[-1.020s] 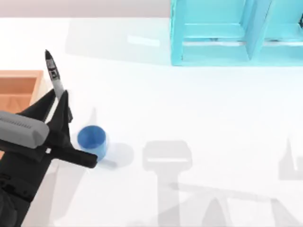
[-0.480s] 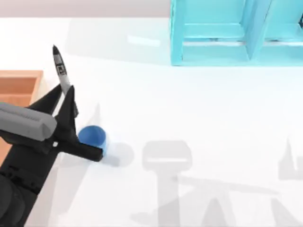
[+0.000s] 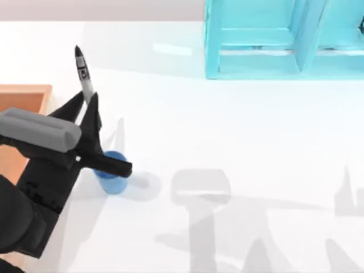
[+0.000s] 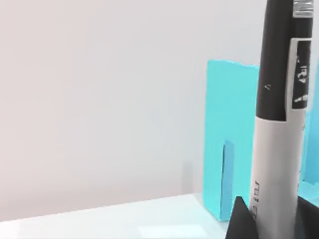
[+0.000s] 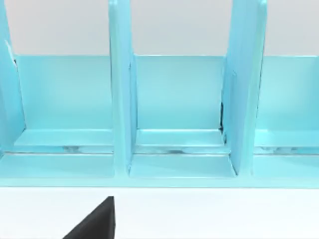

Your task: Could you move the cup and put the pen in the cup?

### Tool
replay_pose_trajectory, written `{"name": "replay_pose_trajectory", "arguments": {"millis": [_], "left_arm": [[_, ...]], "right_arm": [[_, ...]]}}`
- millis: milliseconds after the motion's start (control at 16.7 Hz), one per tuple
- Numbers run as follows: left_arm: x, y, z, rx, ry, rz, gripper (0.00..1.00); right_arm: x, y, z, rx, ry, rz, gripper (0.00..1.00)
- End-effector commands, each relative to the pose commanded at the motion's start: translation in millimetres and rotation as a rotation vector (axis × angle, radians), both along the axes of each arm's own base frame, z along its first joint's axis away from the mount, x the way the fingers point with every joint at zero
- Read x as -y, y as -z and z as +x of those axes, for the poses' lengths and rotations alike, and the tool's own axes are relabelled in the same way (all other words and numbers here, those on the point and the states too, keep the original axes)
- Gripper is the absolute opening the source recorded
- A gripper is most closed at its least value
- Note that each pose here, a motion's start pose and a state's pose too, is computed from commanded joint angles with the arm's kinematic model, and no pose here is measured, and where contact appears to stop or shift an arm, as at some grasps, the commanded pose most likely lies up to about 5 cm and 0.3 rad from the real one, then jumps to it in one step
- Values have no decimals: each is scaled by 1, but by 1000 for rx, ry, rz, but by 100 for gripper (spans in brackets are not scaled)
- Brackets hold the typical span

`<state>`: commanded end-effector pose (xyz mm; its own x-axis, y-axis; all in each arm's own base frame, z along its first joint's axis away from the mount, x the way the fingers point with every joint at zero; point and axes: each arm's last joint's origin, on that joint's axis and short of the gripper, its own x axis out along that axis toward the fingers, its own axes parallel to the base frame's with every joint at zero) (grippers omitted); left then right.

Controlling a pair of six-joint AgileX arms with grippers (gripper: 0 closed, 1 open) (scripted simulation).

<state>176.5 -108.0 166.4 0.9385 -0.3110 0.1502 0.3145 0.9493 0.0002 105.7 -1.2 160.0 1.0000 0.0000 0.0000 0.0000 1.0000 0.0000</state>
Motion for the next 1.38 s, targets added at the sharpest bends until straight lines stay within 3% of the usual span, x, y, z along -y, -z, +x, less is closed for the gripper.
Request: {"name": "replay_pose_trajectory", "arguments": {"millis": [240, 1020, 1380], "left_arm": [[0, 0, 1, 0, 0, 0, 0], [0, 0, 1, 0, 0, 0, 98], [0, 0, 1, 0, 0, 0, 100]], "right_arm": [[0, 0, 0, 0, 0, 0, 100], [0, 0, 0, 0, 0, 0, 100], [0, 0, 0, 0, 0, 0, 100]]}}
